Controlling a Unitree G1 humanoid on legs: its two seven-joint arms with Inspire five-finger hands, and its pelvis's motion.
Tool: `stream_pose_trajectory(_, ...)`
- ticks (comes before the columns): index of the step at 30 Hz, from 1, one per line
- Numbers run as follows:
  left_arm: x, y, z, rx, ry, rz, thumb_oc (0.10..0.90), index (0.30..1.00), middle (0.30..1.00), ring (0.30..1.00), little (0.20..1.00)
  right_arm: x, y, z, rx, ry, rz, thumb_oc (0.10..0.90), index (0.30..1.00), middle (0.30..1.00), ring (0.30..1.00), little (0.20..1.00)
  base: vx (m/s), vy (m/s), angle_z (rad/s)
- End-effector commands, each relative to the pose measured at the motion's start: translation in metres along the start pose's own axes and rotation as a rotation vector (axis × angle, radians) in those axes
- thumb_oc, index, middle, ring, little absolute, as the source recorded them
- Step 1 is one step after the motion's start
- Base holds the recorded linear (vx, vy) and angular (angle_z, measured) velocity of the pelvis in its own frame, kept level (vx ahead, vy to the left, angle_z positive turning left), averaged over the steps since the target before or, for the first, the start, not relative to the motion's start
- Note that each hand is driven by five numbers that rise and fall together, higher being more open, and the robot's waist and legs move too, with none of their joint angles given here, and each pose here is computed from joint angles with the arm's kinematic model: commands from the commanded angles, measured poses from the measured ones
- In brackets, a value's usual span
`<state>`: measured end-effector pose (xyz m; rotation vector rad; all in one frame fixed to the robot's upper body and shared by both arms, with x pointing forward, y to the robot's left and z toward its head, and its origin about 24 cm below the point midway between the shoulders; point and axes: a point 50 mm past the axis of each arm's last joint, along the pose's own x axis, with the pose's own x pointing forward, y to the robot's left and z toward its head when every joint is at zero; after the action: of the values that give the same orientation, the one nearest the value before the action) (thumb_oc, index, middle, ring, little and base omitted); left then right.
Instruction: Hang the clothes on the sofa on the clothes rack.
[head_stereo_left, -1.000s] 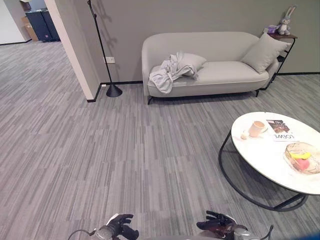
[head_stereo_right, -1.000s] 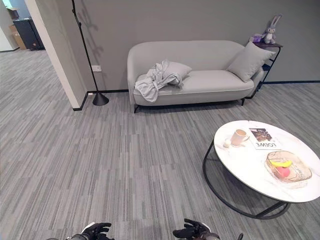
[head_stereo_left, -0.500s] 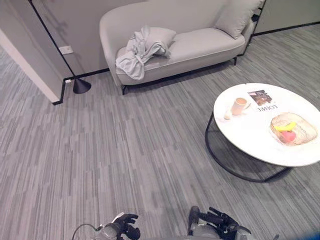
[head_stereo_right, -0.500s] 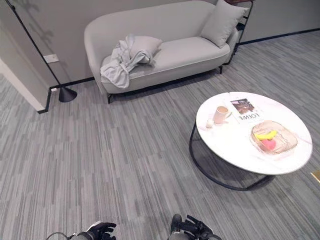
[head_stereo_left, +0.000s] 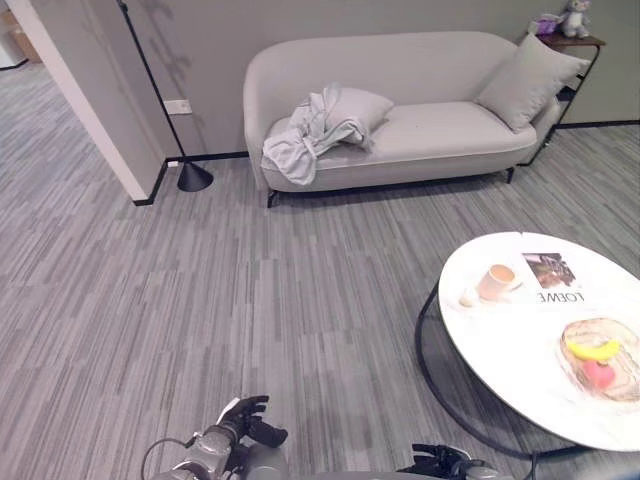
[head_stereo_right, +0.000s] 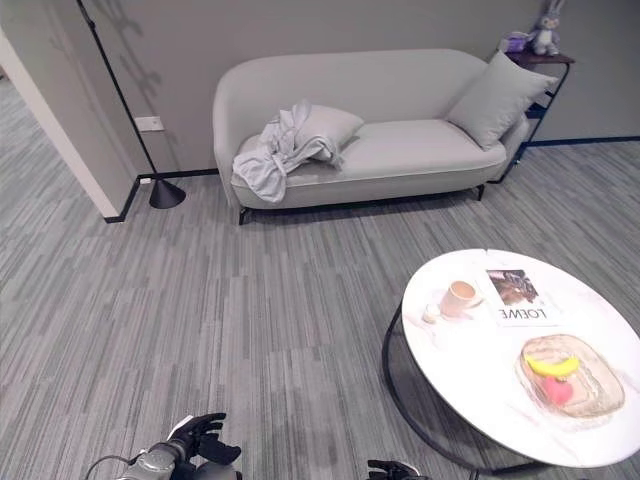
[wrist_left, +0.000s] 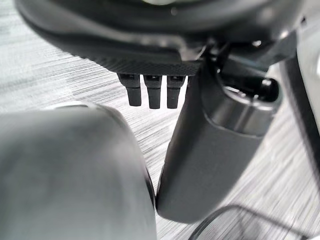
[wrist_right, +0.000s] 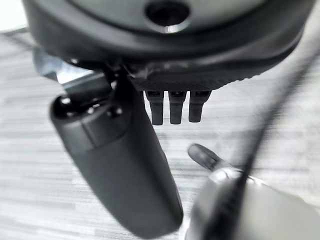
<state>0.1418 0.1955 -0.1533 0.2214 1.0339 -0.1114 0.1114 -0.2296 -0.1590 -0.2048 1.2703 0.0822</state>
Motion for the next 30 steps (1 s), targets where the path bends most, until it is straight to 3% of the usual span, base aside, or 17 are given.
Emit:
stream_pose_trajectory(1,-0.011,-0.009,-0.045,0.032,0.164,-0.003,0.800,0.900,0.900,0.900,0.900,-0.001,0.000,-0.010,-0.032,0.025,0.009,0.800,0.900,0.900,0.900,0.900,0.32,0.000,0.39)
stream_pose_trajectory(7,-0.024,-0.011,-0.081,-0.104,0.287,0.011,0.800,0.900,0.900,0.900,0.900,-0.001,0.035,-0.042,0.001,0.115,0.117,0.800,0.900,0.900,0.900,0.900,0.45,0.008,0.21)
stream_pose_trajectory(13,-0.035,-0.003,-0.103,-0.053,0.381,0.015,0.800,0.900,0.900,0.900,0.900,-0.007,0.048,-0.070,0.028,0.189,0.157,0.800,0.900,0.900,0.900,0.900,0.67,0.156,-0.16)
stream_pose_trajectory(18,-0.024,0.019,-0.077,0.190,0.311,0.014,0.800,0.900,0.900,0.900,0.900,-0.002,0.038,-0.045,0.017,0.097,0.116,0.800,0.900,0.900,0.900,0.900,0.49,0.310,0.01)
stream_pose_trajectory(26,0.000,0.013,0.005,0.101,-0.002,0.061,0.800,0.900,0.900,0.900,0.900,0.002,0.044,-0.013,0.084,-0.019,0.122,0.800,0.900,0.900,0.900,0.900,0.25,-0.077,0.22)
stream_pose_trajectory(30,-0.001,-0.004,-0.010,0.139,0.052,0.001,0.800,0.900,0.900,0.900,0.900,0.001,0.041,-0.022,0.189,0.022,0.126,0.800,0.900,0.900,0.900,0.900,0.36,-0.173,-0.07)
